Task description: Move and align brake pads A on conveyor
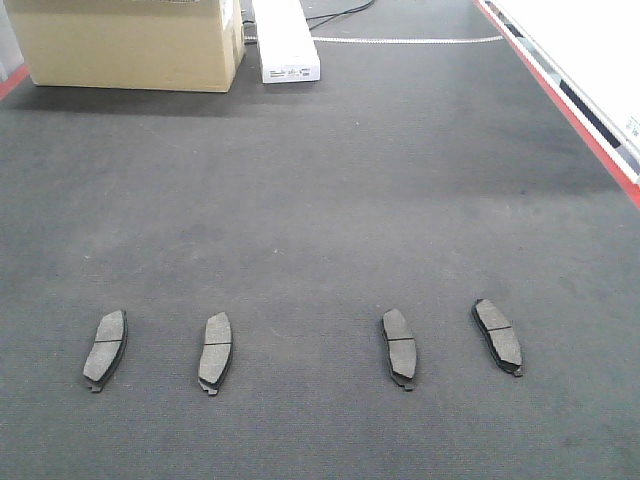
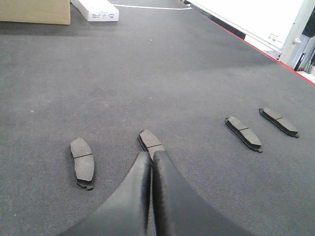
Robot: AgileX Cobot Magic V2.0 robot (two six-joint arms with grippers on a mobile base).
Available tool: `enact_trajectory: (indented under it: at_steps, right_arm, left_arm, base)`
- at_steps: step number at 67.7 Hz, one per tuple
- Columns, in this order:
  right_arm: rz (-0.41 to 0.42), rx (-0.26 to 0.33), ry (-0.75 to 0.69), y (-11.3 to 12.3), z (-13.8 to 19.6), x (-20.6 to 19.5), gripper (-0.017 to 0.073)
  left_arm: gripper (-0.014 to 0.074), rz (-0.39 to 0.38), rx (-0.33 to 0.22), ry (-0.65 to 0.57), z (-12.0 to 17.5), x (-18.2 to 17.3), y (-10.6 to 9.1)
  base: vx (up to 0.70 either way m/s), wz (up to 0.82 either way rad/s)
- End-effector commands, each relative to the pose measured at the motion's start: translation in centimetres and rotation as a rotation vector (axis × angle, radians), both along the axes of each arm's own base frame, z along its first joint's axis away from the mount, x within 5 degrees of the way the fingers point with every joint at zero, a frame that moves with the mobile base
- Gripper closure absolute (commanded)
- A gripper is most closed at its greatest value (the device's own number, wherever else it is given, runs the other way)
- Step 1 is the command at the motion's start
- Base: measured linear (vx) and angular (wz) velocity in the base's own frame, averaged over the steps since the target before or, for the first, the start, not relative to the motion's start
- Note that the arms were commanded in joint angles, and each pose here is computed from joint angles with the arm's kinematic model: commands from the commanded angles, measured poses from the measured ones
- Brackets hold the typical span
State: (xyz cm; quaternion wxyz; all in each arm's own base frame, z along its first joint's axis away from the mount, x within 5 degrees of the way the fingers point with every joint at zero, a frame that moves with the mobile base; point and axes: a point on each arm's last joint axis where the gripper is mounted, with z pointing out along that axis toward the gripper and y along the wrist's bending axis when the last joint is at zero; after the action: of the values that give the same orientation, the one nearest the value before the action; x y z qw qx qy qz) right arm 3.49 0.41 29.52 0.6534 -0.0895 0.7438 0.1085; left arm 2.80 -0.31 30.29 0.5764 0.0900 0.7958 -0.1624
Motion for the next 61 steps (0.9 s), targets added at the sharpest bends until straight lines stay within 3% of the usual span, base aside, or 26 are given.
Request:
enact_trajectory:
  at_steps: [1,12,24,31,36,41,61]
  right_arm:
    - [0.005,0.017,-0.075,0.1,1.4,0.2,0.0571]
    - [0.005,0.017,-0.075,0.1,1.4,0.2,0.0571]
    - [0.005,0.015,-0.075,0.1,1.4,0.2,0.0571]
    - [0.005,0.015,-0.075,0.1,1.4,0.2,0.0571]
    - [0.005,0.015,-0.075,0.1,1.4,0.2,0.0571]
    - [0.005,0.015,-0.075,0.1,1.4,0.2,0.0571]
    - [0.005,0.016,-0.075,0.1,1.4,0.2,0.0571]
  left_arm:
    - [0.0601,-0.015,-0.028,-0.065,1.2,0.2,-0.2]
    - [0.0601,0.001,-0.026,-0.062,1.1,0.2,-0.1]
    - [0.0601,0.099,0.001,-0.169,0.9,0.6,-0.2]
    - [0.0601,0.144,0.021,-0.258,-1.5,1.3,-0.5]
    - [0.0601,0.199,0.002,-0.302,-3.3,1.7,-0.5]
    - [0.0601,0.249,-0.024,-0.31,-5.1,1.9,-0.3]
    - [0.06,0.382,0.0,-0.272,-10.9,2.8,0.3]
  base:
    - [0.0,0.0]
    - [0.0,0.0]
    - [0.0,0.0]
    - [0.0,0.0]
    - [0.0,0.0]
    - [0.0,0.0]
    - [0.0,0.0]
